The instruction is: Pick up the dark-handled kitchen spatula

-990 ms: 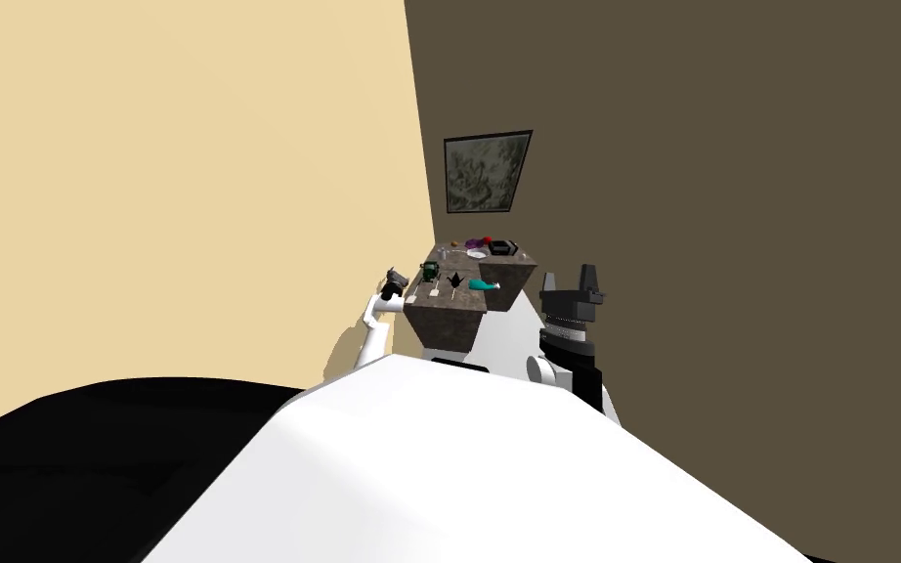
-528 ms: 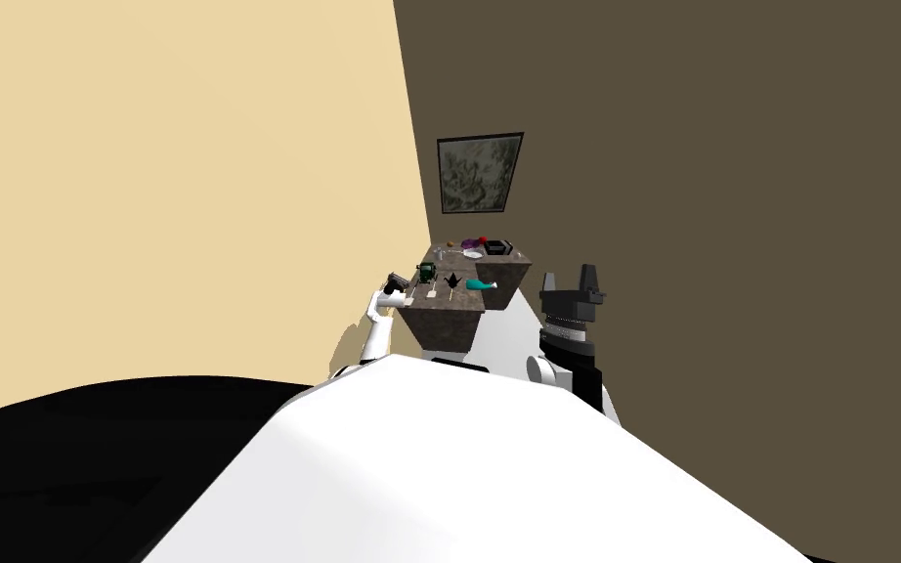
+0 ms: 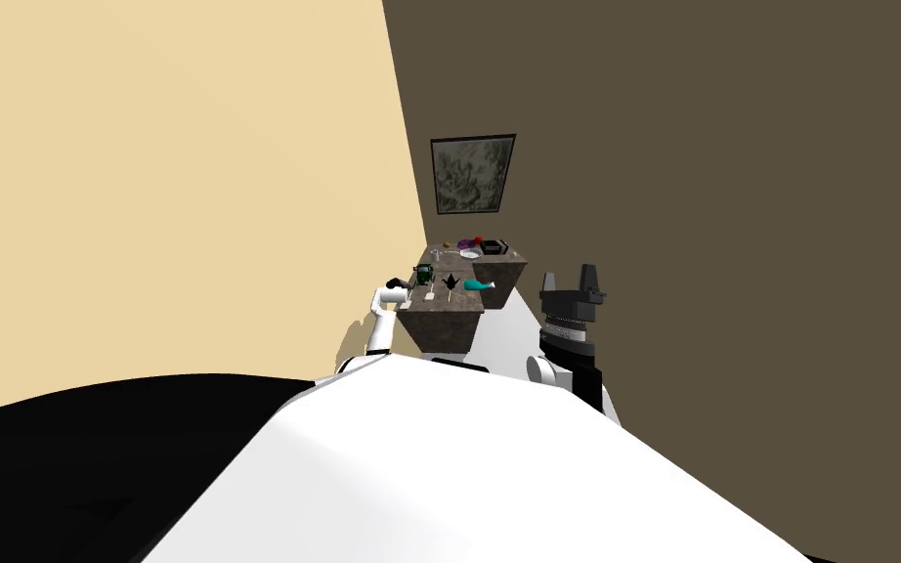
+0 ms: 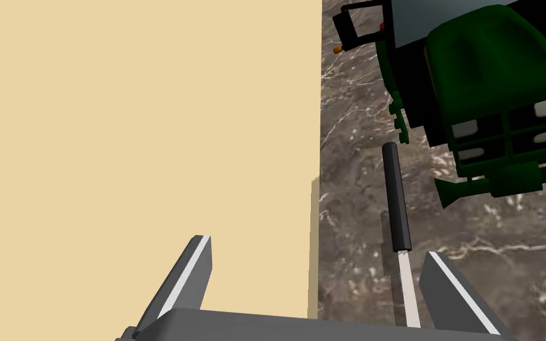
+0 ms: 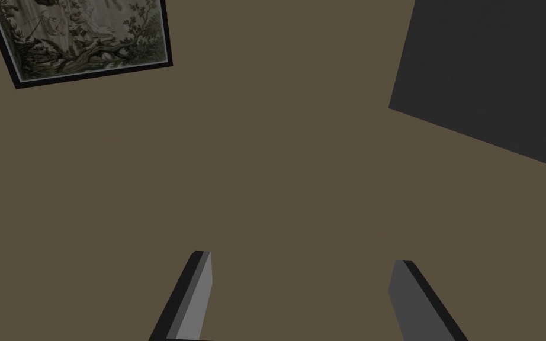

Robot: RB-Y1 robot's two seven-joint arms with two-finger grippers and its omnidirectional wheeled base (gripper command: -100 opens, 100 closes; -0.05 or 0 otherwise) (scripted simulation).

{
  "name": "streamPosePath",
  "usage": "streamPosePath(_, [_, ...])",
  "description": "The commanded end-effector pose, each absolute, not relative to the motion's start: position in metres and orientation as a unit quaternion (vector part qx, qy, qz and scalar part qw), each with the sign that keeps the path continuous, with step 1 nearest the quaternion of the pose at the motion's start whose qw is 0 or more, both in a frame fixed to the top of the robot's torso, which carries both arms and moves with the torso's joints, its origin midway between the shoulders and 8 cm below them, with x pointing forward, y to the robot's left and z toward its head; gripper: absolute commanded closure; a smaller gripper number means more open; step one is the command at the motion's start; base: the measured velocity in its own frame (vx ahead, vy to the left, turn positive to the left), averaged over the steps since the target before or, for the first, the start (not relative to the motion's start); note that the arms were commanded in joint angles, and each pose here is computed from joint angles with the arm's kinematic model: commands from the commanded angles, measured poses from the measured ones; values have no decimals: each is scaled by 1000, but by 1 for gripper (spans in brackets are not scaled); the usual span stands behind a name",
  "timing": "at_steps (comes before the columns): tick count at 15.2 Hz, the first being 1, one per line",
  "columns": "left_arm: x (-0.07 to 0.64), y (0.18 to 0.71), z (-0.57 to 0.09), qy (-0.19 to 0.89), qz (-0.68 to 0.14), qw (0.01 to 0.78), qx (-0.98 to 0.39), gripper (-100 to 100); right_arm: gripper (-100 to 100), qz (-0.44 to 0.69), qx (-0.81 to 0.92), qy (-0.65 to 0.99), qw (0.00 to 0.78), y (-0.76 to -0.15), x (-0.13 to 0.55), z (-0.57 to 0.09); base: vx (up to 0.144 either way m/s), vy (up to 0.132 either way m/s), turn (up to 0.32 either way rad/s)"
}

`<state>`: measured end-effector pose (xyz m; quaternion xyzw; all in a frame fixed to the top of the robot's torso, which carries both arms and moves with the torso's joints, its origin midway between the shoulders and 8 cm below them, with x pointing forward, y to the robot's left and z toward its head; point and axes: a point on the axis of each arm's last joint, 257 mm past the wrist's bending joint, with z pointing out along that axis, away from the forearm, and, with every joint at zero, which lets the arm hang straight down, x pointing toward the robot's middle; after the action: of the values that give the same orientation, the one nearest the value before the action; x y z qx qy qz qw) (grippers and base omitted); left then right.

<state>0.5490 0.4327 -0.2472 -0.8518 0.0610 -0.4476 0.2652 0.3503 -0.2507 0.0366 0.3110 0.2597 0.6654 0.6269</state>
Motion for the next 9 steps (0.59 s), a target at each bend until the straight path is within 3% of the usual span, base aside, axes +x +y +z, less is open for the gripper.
streamPosePath(1, [547, 431, -260, 42, -433, 246, -866, -100, 0, 665, 311, 260, 627, -251, 350, 37, 19, 38, -85])
streamPosePath(9, [542, 417, -304, -39, -373, 161, -913, -100, 0, 665, 311, 260, 627, -251, 350, 37, 20, 48, -75])
